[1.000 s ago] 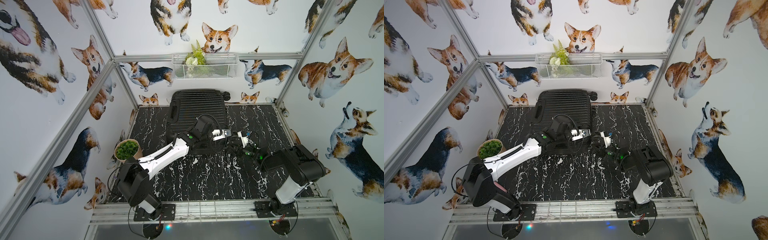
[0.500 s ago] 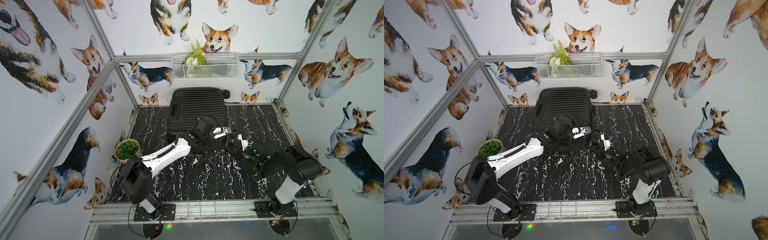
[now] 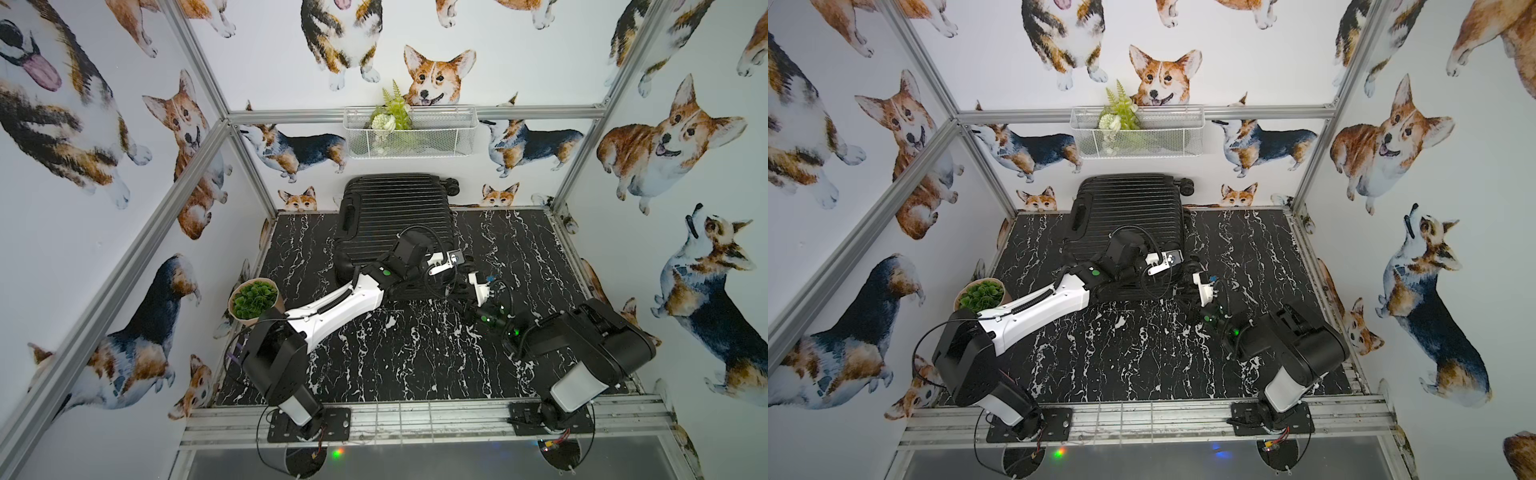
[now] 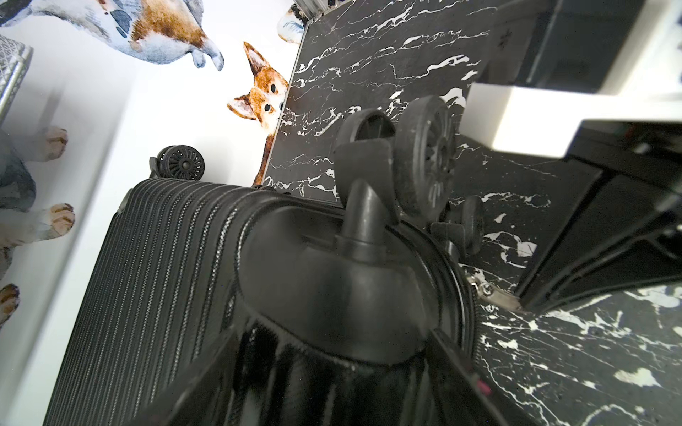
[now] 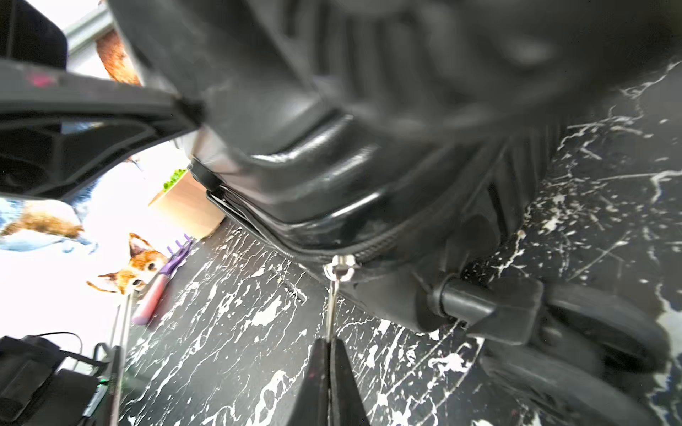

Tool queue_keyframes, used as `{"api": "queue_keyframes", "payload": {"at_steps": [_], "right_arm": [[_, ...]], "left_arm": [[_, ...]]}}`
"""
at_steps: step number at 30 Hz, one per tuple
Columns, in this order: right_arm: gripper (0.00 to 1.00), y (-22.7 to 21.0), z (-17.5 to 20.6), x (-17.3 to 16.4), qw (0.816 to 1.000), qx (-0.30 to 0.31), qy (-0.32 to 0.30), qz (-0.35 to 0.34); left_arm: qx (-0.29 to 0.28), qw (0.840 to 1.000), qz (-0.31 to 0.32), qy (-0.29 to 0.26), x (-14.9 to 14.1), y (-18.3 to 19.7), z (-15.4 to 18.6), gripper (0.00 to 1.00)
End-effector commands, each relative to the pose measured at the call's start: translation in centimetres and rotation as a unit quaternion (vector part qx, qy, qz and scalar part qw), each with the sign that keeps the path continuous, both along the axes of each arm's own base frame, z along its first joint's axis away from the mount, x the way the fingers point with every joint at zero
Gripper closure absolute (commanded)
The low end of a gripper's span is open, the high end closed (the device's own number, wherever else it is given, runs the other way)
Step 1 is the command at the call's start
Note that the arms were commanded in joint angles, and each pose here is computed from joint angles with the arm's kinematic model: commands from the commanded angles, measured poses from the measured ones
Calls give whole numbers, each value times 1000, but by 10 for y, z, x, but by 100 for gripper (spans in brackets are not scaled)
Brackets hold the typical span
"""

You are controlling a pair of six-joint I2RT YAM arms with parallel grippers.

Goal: Close the suitcase zippers
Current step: Zip the zipper on the suitcase.

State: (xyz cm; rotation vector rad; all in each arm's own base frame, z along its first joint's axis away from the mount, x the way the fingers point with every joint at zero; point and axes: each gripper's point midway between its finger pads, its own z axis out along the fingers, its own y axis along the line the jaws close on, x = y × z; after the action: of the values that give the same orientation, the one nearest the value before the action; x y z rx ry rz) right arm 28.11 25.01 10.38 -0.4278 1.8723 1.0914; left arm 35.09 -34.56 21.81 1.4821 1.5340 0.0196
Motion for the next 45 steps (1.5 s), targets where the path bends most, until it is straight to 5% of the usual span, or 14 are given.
{"api": "queue_keyframes", "payload": {"at_steps": [1, 11, 14, 21, 26, 30, 37, 45], "right_arm": [[100, 5, -12, -14, 998, -49, 8, 35], [100, -23, -15, 7, 988, -143, 11, -50], [100, -24, -16, 9, 987, -152, 14, -52], [100, -25, -16, 14, 986, -153, 17, -64], [100, -25, -15, 15, 985, -156, 18, -65], [100, -25, -15, 15, 985, -161, 19, -65], [100, -25, -14, 15, 984, -165, 21, -63], [100, -26, -10, 15, 984, -169, 20, -62]], "left_arm": [[-3, 998, 49, -26, 18, 8, 10, 20], [-81, 992, 68, 63, -9, 14, 59, 7], [-130, 980, 117, 91, -5, 23, 80, 7], [-229, 891, 361, 150, 48, 106, 95, 17], [-278, 826, 453, 187, 76, 171, 84, 21], [-271, 789, 512, 203, 98, 221, 71, 26], [-268, 743, 561, 248, 131, 271, 33, 32], [-273, 712, 568, 310, 156, 283, -8, 46]]}}
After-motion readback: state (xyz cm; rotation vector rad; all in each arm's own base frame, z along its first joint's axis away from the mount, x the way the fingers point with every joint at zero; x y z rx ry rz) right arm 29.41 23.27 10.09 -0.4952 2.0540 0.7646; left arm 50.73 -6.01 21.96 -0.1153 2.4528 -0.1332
